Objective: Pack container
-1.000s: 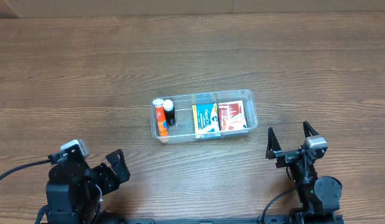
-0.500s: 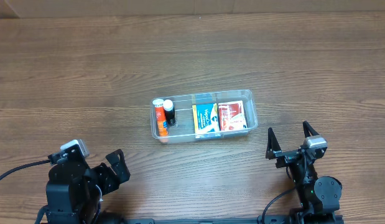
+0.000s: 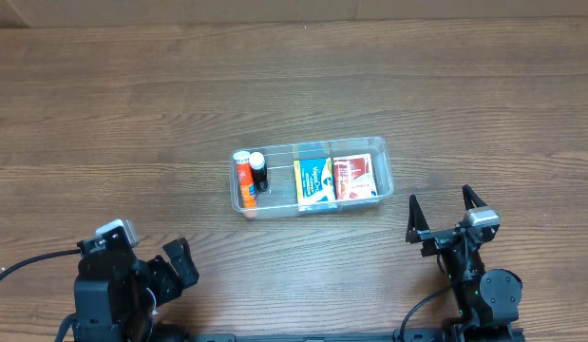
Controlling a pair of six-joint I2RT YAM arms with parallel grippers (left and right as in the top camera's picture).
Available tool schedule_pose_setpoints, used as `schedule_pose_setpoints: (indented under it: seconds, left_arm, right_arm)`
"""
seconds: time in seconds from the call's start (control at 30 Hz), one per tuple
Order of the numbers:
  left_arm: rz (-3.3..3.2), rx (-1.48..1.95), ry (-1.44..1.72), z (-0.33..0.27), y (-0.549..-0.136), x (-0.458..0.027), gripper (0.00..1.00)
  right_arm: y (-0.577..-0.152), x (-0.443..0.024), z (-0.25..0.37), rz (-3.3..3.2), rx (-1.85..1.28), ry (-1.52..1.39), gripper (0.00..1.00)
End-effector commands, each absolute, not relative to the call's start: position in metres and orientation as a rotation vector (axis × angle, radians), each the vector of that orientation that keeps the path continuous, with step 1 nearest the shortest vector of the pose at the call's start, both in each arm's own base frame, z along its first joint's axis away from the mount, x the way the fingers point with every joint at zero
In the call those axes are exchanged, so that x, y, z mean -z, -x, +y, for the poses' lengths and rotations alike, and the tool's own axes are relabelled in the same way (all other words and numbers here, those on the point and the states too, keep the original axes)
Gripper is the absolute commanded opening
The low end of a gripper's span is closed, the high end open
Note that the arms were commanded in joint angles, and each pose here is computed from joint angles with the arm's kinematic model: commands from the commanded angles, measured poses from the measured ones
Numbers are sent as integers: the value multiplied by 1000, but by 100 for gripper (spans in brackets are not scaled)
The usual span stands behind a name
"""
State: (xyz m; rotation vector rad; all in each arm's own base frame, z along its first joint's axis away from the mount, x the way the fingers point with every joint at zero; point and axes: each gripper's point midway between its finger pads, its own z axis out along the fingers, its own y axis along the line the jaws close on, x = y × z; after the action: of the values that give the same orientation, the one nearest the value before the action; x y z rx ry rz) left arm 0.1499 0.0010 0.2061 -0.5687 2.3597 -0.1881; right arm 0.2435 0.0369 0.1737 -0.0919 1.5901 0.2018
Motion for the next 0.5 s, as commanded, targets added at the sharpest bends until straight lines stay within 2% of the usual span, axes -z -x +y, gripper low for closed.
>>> schedule_pose_setpoints:
  seconds: [0.0,0.23,0.47]
  left_arm:
    - [2300,97,569,15,-146,-201,100]
    - [2132,74,590,27,-156,-166,100]
    - [1902,28,456,33,-196,-156,100]
  right_arm:
    - [-243,-171,39,1590,-208,104,100]
    - [-243,-171,39,1590,-208,104,100]
    - [-243,-171,39,1590,-208,104,100]
